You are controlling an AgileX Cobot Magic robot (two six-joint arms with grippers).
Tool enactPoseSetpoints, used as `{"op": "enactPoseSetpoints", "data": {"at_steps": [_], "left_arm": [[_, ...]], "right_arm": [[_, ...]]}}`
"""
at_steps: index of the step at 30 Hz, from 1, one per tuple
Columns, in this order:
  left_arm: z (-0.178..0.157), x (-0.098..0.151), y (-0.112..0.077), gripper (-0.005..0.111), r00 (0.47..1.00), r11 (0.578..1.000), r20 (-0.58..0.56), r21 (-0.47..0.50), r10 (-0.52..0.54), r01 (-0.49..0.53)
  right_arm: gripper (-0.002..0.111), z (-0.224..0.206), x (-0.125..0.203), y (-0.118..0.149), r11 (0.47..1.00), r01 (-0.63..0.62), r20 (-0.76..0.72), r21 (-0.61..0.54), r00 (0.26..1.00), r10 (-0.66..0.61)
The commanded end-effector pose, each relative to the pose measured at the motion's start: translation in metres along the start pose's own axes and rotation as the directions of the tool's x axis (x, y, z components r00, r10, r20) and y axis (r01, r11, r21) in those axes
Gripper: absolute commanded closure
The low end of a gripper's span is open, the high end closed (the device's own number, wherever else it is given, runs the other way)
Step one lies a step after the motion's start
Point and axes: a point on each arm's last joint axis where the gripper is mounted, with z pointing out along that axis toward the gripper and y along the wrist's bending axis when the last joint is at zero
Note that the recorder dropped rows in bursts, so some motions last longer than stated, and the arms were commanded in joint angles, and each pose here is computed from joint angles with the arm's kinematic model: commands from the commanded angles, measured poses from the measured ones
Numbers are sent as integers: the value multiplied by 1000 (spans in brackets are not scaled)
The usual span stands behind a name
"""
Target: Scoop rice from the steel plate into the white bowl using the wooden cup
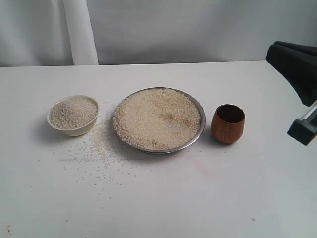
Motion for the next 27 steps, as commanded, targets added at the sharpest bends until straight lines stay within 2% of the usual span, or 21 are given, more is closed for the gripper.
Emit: {"op": "enactPoseSetpoints", "data": {"at_steps": [1, 4, 8, 11, 15, 20, 24, 27], "left_arm": [[-1, -3, -1, 107, 1000, 1000, 17, 10, -5, 5], [-1, -3, -1, 107, 1000, 1000, 17, 10, -5, 5], [-1, -3, -1, 107, 1000, 1000, 17, 10, -5, 5], [-1, -3, -1, 107, 1000, 1000, 17, 10, -5, 5], [-1, -3, -1, 107, 1000, 1000, 17, 10, -5, 5], [-1, -3, -1, 107, 1000, 1000, 17, 10, -5, 5], [-1, -3, -1, 107, 1000, 1000, 17, 10, -5, 5], [-1, -3, -1, 107, 1000, 1000, 17, 10, -5, 5]], "right_arm": [[108, -3, 16, -11, 991, 52, -170, 120, 985, -31], [108, -10, 15, -14, 980, 71, -215, 188, 976, -30], [108, -35, -3, -14, 937, 76, -188, 341, 982, -11], [108, -61, -17, -12, 877, 61, -139, 477, 990, 6], [108, -93, -29, -9, 769, -23, -46, 638, 997, 68], [108, -118, -19, -3, 690, -15, -40, 724, 997, 64], [108, -134, -2, 1, 607, -97, -5, 789, 986, 164], [108, -140, 2, 6, 620, -35, -54, 784, 991, 125]]}}
